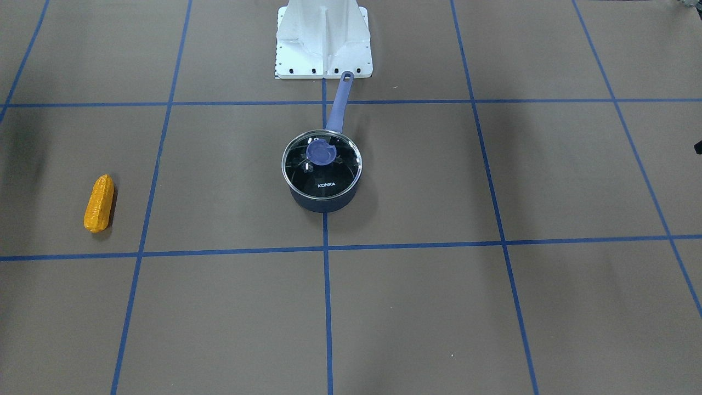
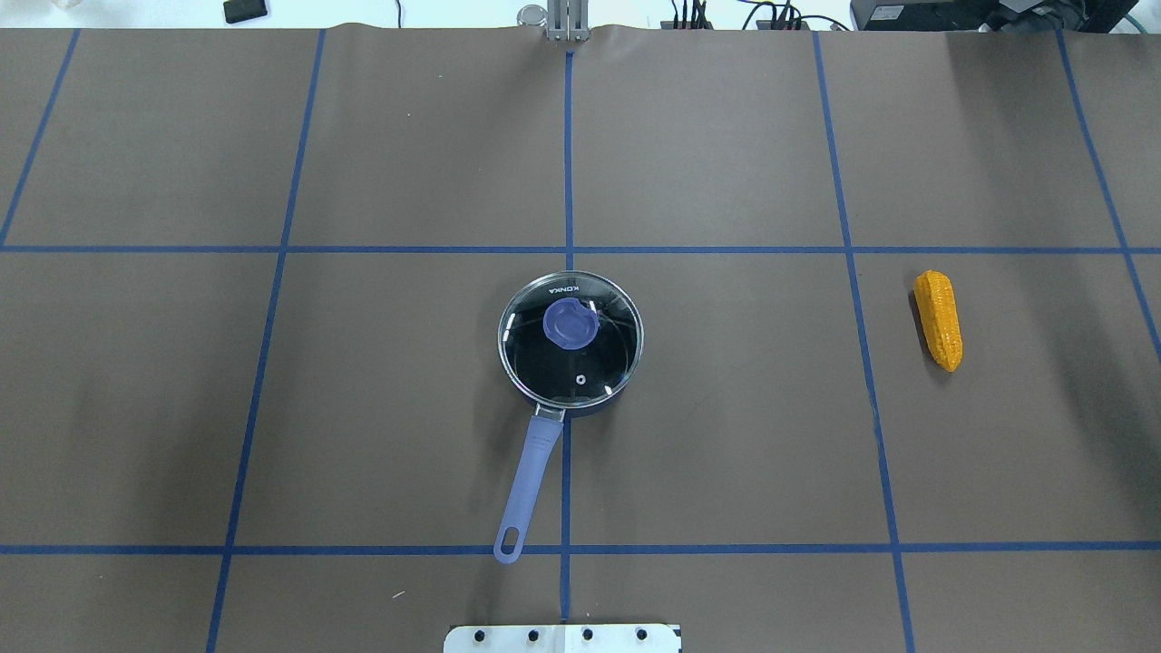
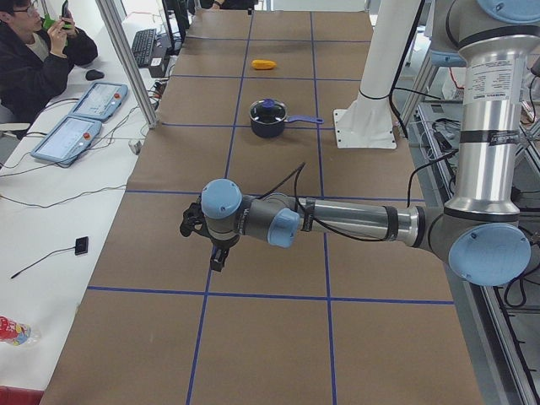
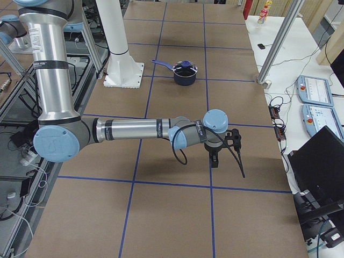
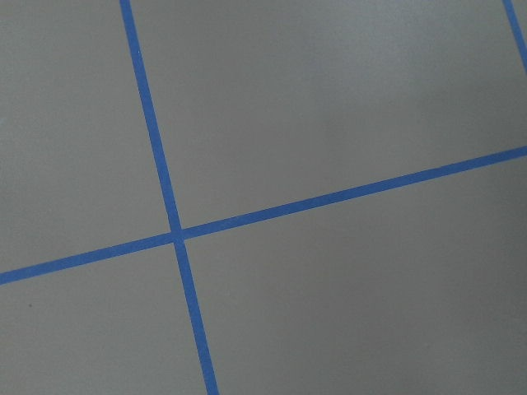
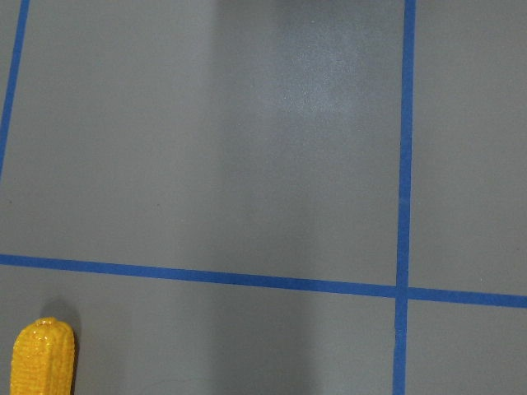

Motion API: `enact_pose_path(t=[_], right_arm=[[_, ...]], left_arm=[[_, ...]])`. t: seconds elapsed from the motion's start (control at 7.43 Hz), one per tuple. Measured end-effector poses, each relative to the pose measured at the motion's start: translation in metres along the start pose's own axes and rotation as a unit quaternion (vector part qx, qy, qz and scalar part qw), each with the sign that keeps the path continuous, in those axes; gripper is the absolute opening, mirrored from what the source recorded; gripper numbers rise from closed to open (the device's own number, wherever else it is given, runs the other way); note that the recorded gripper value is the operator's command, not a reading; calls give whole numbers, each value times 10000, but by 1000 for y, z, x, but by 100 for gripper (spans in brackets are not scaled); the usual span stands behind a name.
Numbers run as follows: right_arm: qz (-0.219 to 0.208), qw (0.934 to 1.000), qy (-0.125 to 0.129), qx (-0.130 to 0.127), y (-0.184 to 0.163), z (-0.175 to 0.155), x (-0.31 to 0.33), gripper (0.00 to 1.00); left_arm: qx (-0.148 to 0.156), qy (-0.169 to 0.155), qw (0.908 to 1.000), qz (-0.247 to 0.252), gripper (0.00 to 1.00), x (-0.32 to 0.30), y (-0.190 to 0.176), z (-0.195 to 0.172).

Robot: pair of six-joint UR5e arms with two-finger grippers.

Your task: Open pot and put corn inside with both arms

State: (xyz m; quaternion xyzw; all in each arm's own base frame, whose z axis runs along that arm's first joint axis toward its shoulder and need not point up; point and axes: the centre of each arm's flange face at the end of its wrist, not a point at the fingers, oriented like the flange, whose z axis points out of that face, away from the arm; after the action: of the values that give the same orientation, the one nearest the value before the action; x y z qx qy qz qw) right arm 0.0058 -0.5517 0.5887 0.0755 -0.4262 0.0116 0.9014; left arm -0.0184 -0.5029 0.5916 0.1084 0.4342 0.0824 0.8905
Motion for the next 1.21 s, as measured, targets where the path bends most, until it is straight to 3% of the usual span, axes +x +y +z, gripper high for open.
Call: enact_pose_path(t=[0.27,0.4,0.81,1.21], right_arm=[[631,9979,-111,104,-6,-5,-11,100],[711,9971,-182,205,-7,-6,-22,100],[439,9990,-43,98,-14,37,-84,100],[681,9977,43,-30,-14,78,-165,100]], left_arm=[[203,25,9987,-463,98,26,-19,-17],[343,99,9965,-756,98,63,-39,-28],[265,253,9895,-1397,98,284,-94,13],[4,-4,9830,-1836,98,518,-111,46]])
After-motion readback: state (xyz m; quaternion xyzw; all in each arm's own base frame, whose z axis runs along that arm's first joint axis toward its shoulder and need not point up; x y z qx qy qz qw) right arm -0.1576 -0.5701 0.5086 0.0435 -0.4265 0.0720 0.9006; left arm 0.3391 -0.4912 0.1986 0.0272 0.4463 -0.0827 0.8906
